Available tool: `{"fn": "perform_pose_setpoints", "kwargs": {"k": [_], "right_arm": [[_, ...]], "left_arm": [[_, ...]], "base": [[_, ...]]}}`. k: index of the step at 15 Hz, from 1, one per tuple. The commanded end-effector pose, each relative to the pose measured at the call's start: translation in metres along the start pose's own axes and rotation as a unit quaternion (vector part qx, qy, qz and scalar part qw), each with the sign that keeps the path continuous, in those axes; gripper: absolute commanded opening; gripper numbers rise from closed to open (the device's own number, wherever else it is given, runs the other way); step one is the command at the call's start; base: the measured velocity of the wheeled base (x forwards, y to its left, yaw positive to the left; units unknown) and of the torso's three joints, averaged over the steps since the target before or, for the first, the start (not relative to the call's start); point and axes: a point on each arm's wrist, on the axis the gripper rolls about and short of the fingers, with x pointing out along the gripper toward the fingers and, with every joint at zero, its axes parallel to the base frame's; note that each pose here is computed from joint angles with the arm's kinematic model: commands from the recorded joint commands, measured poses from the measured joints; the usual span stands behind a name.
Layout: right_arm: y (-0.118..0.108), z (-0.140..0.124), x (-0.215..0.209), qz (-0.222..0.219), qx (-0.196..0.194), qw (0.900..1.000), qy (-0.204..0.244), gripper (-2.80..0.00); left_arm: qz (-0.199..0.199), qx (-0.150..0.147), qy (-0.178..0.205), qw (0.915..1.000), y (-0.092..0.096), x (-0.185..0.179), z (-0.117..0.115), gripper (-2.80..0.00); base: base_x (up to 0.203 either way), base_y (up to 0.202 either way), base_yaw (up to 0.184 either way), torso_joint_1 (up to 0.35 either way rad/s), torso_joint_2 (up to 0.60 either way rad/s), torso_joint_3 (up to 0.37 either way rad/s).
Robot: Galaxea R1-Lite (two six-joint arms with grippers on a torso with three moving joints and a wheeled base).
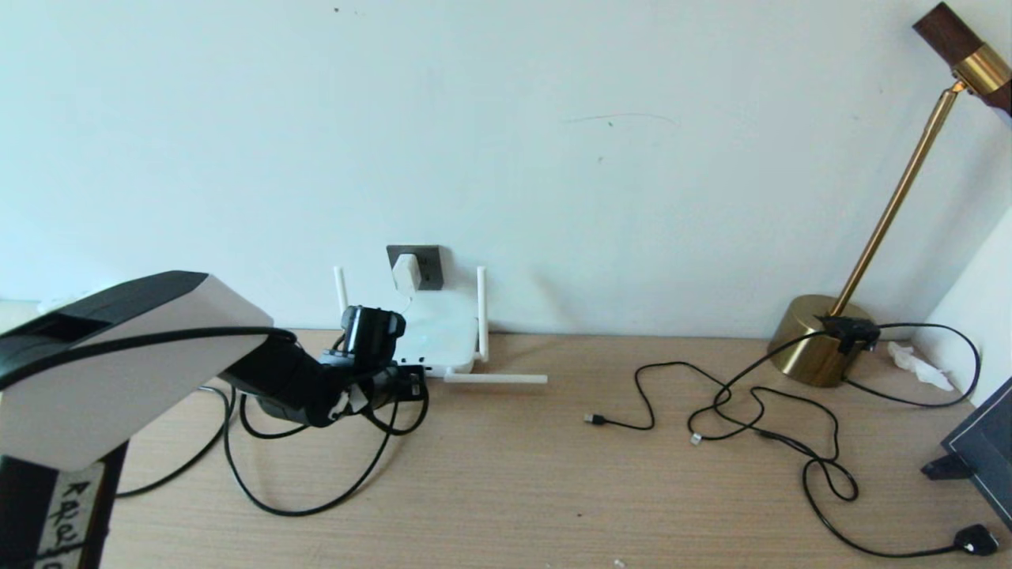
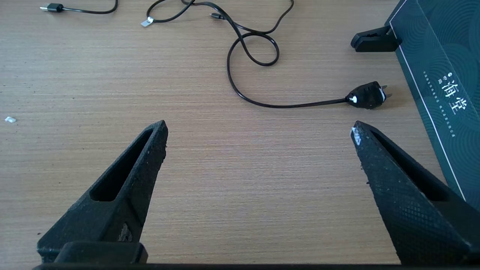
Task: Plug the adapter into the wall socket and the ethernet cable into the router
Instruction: Plug cable into router interface
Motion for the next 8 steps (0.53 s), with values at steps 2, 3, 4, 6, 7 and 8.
{"fn": "perform_pose_setpoints", "kwargs": {"k": [2,3,4,6,7,8], "right_arm": [[0.0000,0.0001,0.0001,0.001,-0.001,1.000,0.001,0.00],[0.0000,0.0000,0.0001,0.001,-0.002,1.000,0.001,0.00],[0.0000,0.0000,0.0001,0.000,-0.001,1.000,0.001,0.00],[0.0000,0.0000,0.0001,0.000,-0.001,1.000,0.001,0.00],[0.0000,0.0000,0.0001,0.000,-0.001,1.000,0.001,0.00],[0.0000,0.0000,0.0001,0.000,-0.001,1.000,0.001,0.00]], "left_arm": [[-0.001,0.001,0.000,1.0000,-0.0018,-0.0020,-0.0002,-2.80],[-0.002,0.002,0.000,1.0000,-0.0034,-0.0025,-0.0003,-2.80],[-0.003,0.003,-0.001,1.0000,-0.0047,-0.0036,0.0002,-2.80],[-0.003,0.004,-0.001,1.0000,-0.0063,-0.0045,-0.0001,-2.80],[-0.003,0.004,-0.001,1.0000,-0.0059,-0.0057,-0.0004,-2.80],[-0.003,0.004,-0.001,1.0000,-0.0055,-0.0072,-0.0005,-2.80]], "base": [[0.000,0.000,0.000,0.000,0.00,0.000],[0.000,0.000,0.000,0.000,0.00,0.000],[0.000,0.000,0.000,0.000,0.00,0.000],[0.000,0.000,0.000,0.000,0.00,0.000],[0.000,0.000,0.000,0.000,0.00,0.000],[0.000,0.000,0.000,0.000,0.00,0.000]]}}
